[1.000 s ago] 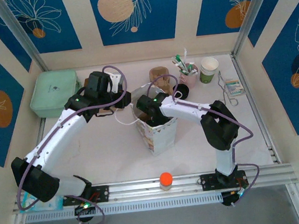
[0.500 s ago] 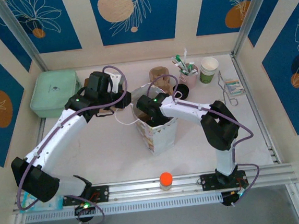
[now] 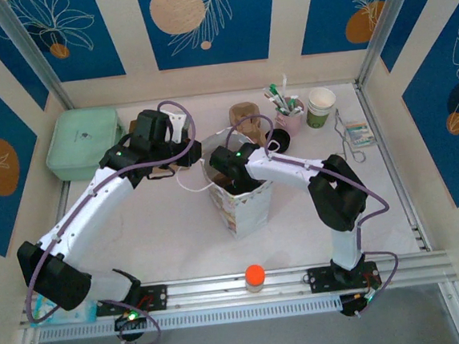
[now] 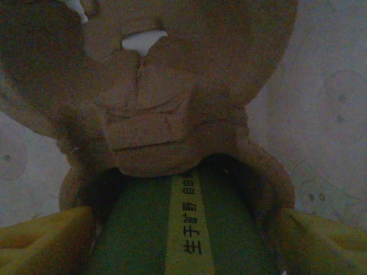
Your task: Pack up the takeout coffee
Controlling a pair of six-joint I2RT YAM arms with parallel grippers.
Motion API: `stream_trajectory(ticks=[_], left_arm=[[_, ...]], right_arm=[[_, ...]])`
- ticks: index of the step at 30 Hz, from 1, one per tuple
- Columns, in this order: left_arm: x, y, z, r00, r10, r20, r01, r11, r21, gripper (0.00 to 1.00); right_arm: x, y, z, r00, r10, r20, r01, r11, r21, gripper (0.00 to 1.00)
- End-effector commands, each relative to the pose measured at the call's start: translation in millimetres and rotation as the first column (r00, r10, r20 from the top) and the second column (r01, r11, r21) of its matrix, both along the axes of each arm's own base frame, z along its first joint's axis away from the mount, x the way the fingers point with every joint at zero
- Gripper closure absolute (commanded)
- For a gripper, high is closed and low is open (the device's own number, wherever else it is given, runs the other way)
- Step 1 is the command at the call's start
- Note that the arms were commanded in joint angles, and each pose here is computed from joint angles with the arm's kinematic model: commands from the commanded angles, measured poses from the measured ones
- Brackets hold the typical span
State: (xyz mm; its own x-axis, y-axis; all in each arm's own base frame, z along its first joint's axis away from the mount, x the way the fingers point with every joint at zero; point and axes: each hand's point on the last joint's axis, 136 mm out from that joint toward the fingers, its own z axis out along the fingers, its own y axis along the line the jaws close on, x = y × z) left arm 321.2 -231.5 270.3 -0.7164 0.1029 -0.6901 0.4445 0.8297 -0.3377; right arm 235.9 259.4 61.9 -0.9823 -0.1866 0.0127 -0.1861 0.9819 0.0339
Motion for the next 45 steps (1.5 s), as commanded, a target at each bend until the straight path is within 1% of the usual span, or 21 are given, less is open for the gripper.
stream_trajectory(ticks=[1,14,17,19,20,22,25,26,39,45], left_arm=[[-4,1,10,1.0,0.005,0.017,-0.005,1.0,0.001,0.72],[-5,1,12,1.0,0.008,0.025,-0.008,1.0,-0.001,0.72],[-5,1,12,1.0,0.007,0.026,-0.007,1.0,0.0,0.72],[-4,1,13,1.0,0.007,0.028,-0.007,1.0,0.0,0.72],[-5,1,13,1.0,0.006,0.028,-0.006,1.0,-0.001,0.72],[-4,1,12,1.0,0.005,0.028,-0.005,1.0,0.001,0.72],[-4,1,12,1.0,0.006,0.029,-0.006,1.0,0.002,0.72],[-5,1,11,1.0,0.007,0.027,-0.007,1.0,0.004,0.72],[-6,3,14,0.999,0.01,0.033,-0.01,1.0,0.002,0.72],[-7,3,12,1.0,0.013,0.028,-0.013,1.0,0.004,0.72]], right_arm=[[-2,-12,-40,0.999,0.0,-0.038,-0.003,0.998,-0.067,0.49],[-1,-13,-46,0.999,0.027,-0.03,-0.03,0.996,-0.085,0.47],[-2,-12,-47,0.999,0.028,-0.035,-0.031,0.996,-0.087,0.45],[-3,-12,-48,0.999,0.03,-0.034,-0.033,0.996,-0.084,0.35],[-3,-11,-48,0.999,0.031,-0.032,-0.033,0.996,-0.082,0.26],[-4,-11,-48,0.999,0.031,-0.032,-0.033,0.996,-0.081,0.16],[-4,-11,-47,0.999,0.03,-0.029,-0.032,0.996,-0.079,0.07],[-4,-11,-47,0.999,0.032,-0.027,-0.034,0.996,-0.077,0.01],[-4,-13,-44,1.0,0.023,-0.008,-0.023,0.996,-0.086,0.01],[-6,-12,-54,1.0,0.011,0.0,-0.011,0.996,-0.085,0.01]])
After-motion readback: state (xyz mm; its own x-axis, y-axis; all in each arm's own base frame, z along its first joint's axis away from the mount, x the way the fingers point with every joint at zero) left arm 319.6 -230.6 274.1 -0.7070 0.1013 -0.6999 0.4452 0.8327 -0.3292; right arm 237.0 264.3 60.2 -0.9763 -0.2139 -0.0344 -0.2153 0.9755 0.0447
